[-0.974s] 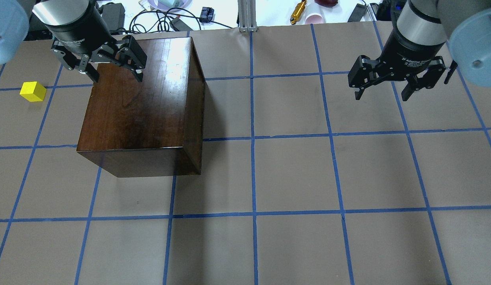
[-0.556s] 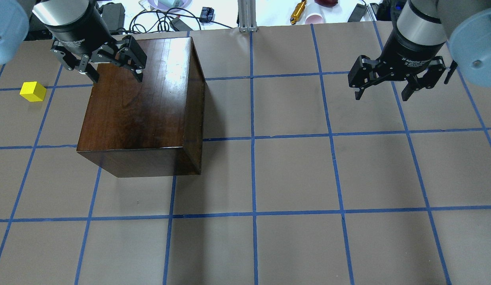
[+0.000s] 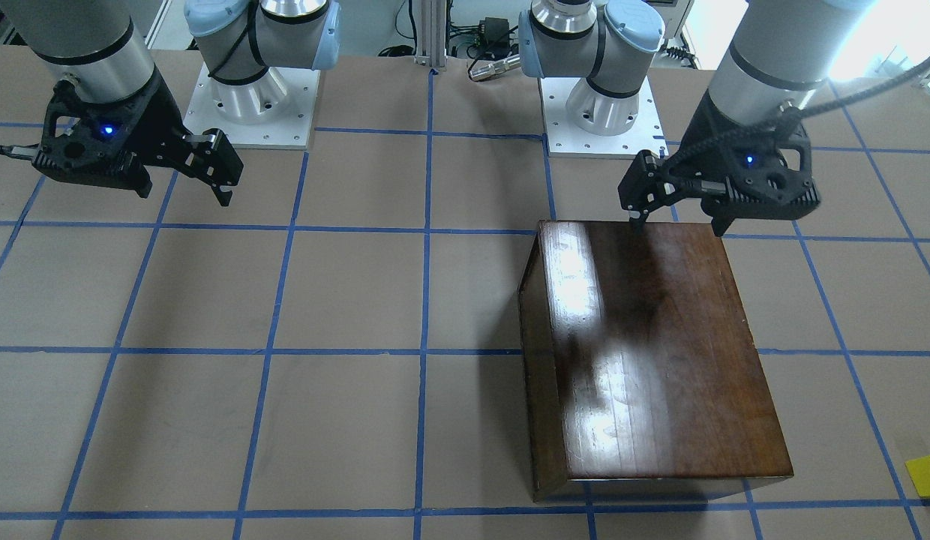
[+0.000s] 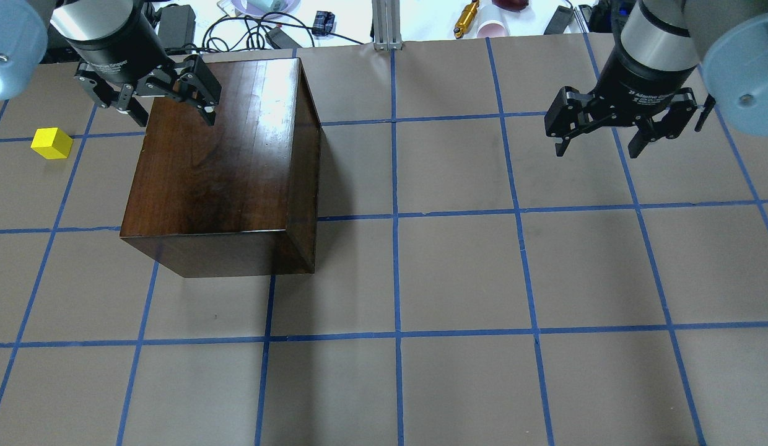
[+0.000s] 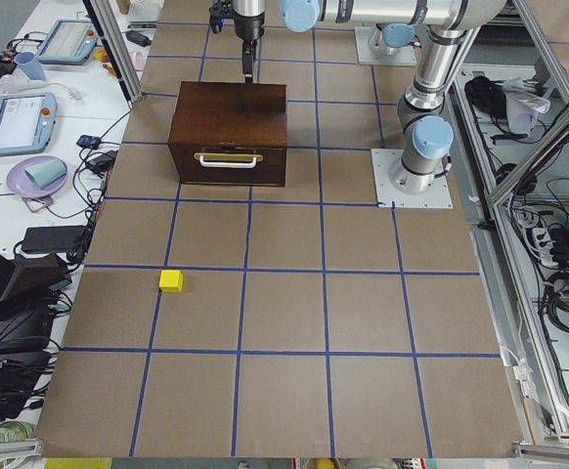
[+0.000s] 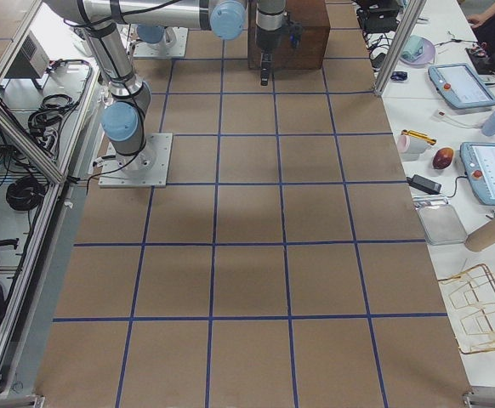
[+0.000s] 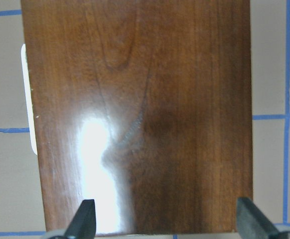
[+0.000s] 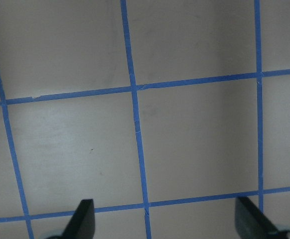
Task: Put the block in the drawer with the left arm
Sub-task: 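Move the left gripper down beside the cabinet to the white drawer handle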
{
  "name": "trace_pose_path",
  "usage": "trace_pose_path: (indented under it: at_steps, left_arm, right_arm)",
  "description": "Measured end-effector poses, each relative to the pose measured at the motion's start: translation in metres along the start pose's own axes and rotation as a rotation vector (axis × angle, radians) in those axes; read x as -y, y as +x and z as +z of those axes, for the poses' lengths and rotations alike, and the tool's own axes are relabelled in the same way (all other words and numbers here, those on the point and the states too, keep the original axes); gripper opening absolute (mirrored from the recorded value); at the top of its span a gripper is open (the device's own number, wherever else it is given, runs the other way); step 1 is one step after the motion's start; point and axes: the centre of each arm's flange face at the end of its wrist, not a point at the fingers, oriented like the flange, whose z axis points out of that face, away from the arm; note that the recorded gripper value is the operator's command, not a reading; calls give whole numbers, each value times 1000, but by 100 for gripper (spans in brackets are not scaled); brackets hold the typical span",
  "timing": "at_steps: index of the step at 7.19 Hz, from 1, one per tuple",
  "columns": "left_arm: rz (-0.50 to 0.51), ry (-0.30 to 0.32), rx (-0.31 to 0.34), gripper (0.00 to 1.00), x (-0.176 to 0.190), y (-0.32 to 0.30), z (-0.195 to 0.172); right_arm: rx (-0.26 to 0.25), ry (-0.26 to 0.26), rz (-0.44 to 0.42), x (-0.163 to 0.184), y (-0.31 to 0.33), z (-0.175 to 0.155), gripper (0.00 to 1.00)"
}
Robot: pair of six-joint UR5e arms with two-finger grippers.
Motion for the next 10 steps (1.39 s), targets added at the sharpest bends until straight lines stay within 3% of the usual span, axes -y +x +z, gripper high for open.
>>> trace_pose_path:
  at_steps: [5, 7, 10]
  left_arm:
    - [6, -26, 2, 100, 40, -127, 54]
    - [58, -28, -5, 100, 45, -175, 70]
    - [95, 12, -70, 100, 60, -239, 109]
  right_arm:
    - [1, 0, 0, 0, 0, 0, 100]
    - [1, 0, 0, 0, 0, 0, 100]
    - [0, 0, 0, 0, 0, 0, 100]
